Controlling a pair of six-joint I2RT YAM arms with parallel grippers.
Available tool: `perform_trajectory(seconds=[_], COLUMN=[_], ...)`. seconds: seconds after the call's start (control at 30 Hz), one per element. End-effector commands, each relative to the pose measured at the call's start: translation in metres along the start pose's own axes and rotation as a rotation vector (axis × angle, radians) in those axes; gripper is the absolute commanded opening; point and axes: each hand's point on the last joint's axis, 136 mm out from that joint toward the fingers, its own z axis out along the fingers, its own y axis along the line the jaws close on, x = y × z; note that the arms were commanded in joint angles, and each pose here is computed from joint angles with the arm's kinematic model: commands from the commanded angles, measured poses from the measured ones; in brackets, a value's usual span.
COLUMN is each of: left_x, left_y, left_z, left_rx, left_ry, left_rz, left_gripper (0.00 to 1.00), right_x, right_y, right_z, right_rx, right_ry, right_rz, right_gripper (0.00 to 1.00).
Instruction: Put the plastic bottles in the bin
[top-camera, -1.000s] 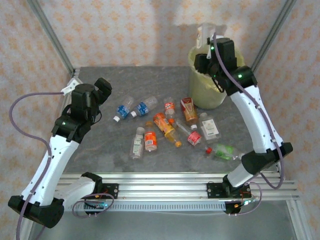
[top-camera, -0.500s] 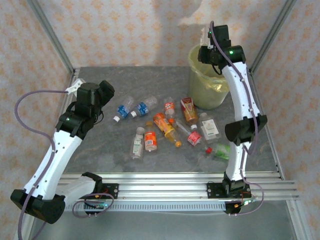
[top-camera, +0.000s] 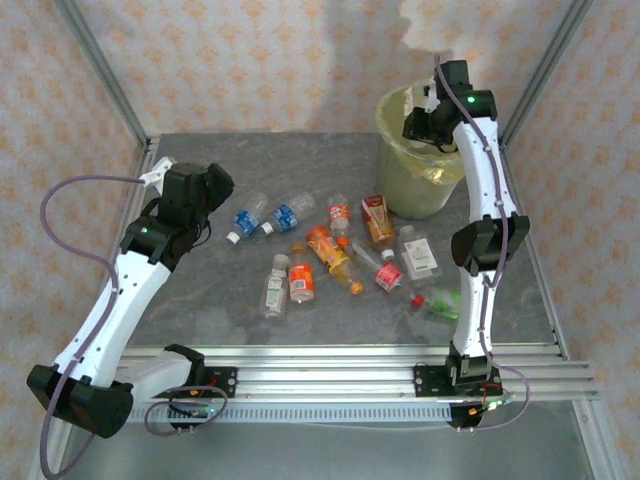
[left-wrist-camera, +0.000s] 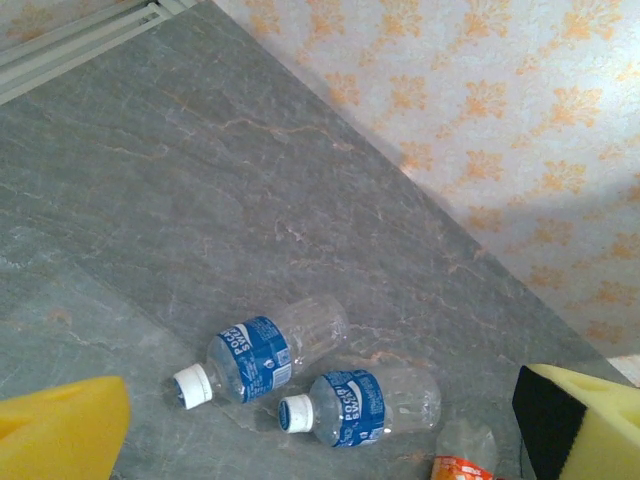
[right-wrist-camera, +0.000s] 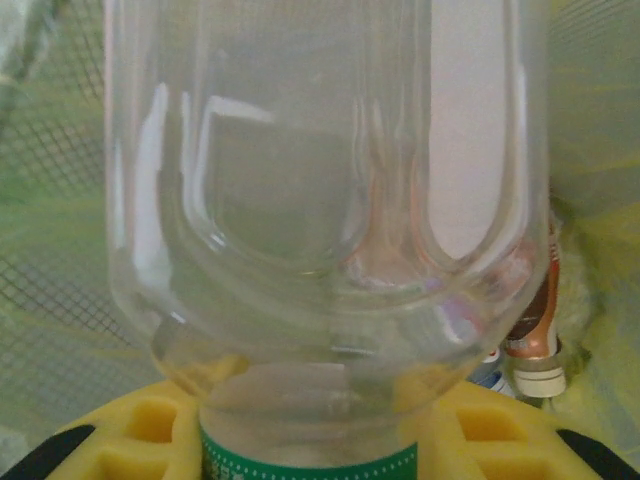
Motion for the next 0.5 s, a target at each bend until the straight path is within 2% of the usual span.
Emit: perform_trajectory(seconds=[0.0, 0.27, 0.33, 0.47], left_x=[0.007, 0.01, 0.01, 0.012], left_y=[0.007, 0.008, 0.008, 0.009], left_z=[0.0, 0.003, 0.004, 0.005], left_rx=[-0.032, -0.048, -0.05, -0.053], left_ry=[0.027, 0.038, 0.04, 0.045], left_rz=[0.026, 0.025, 0.024, 0.024], left_gripper=[1.0, 1.0, 1.0, 1.0], right_x=[0.011, 0.028, 0.031, 0.039], right_y=[0.003, -0.003, -0.003, -0.002], right_z=[0.011, 0.044, 0.048, 0.056], right_rx=[-0.027, -0.027, -0.031, -0.048], right_ry=[0.059, 0.148, 0.161, 0.197], right_rz=[-0.024, -0.02, -0.018, -0.018], right_gripper=[0.04, 0.06, 0.09, 0.23])
